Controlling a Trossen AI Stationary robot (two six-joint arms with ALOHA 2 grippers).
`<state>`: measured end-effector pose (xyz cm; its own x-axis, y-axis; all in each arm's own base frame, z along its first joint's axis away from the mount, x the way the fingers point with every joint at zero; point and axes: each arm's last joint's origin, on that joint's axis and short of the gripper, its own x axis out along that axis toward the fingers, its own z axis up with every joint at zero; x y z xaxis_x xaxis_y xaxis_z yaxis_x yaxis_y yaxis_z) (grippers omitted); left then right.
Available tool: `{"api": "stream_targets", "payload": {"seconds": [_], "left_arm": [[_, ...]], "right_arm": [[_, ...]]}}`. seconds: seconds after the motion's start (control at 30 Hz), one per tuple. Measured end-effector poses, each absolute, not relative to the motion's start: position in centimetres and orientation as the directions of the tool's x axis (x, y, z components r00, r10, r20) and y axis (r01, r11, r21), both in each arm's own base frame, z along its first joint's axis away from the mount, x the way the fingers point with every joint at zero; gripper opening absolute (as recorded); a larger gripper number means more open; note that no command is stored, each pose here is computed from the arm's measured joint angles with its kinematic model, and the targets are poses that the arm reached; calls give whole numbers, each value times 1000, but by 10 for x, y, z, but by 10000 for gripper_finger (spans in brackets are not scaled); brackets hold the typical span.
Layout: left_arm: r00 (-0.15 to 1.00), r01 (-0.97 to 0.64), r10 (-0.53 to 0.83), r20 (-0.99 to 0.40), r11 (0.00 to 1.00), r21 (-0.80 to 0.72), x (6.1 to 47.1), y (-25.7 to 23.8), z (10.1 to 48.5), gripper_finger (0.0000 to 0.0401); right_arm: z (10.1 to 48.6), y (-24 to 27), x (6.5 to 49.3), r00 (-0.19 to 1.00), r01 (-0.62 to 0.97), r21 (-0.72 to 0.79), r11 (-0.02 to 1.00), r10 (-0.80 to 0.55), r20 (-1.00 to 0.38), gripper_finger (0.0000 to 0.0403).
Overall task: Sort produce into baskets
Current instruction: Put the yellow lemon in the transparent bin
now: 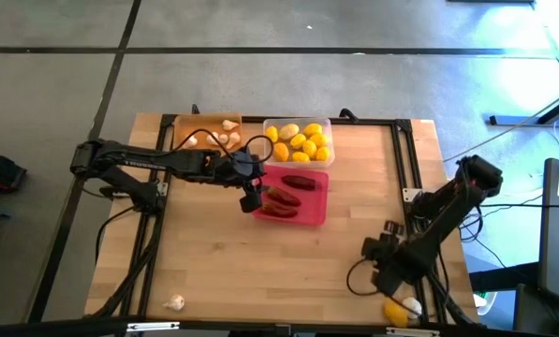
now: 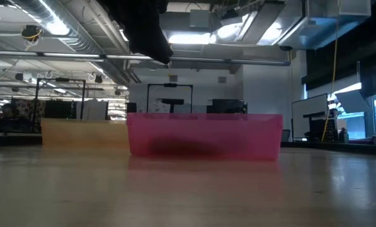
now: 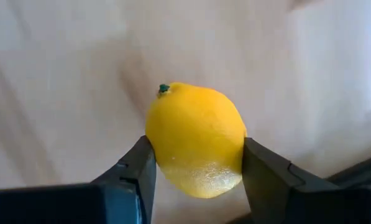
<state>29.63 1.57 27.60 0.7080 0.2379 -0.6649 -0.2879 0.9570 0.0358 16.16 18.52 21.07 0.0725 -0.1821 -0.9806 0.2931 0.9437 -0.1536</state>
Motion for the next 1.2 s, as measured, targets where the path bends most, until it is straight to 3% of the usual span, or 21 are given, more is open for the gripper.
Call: {"api": "stream_targets", "payload": {"seconds": [0.33,0.8,1.2], "left_arm": [[749,-303,279,-601,951,65,299,17,250,210],[794,-298,281,-539,953,57,295,16,225,210],[784,-244,301,-543,954,177,294,24,224,210]], "right_arm": [[239,134,187,316,393,-271,879,-405,-858,176],[242,50,233,228,412,-422,808,-540,-810,177],[249,-25,266,317,424,-435,794,-580,-750,177]]}}
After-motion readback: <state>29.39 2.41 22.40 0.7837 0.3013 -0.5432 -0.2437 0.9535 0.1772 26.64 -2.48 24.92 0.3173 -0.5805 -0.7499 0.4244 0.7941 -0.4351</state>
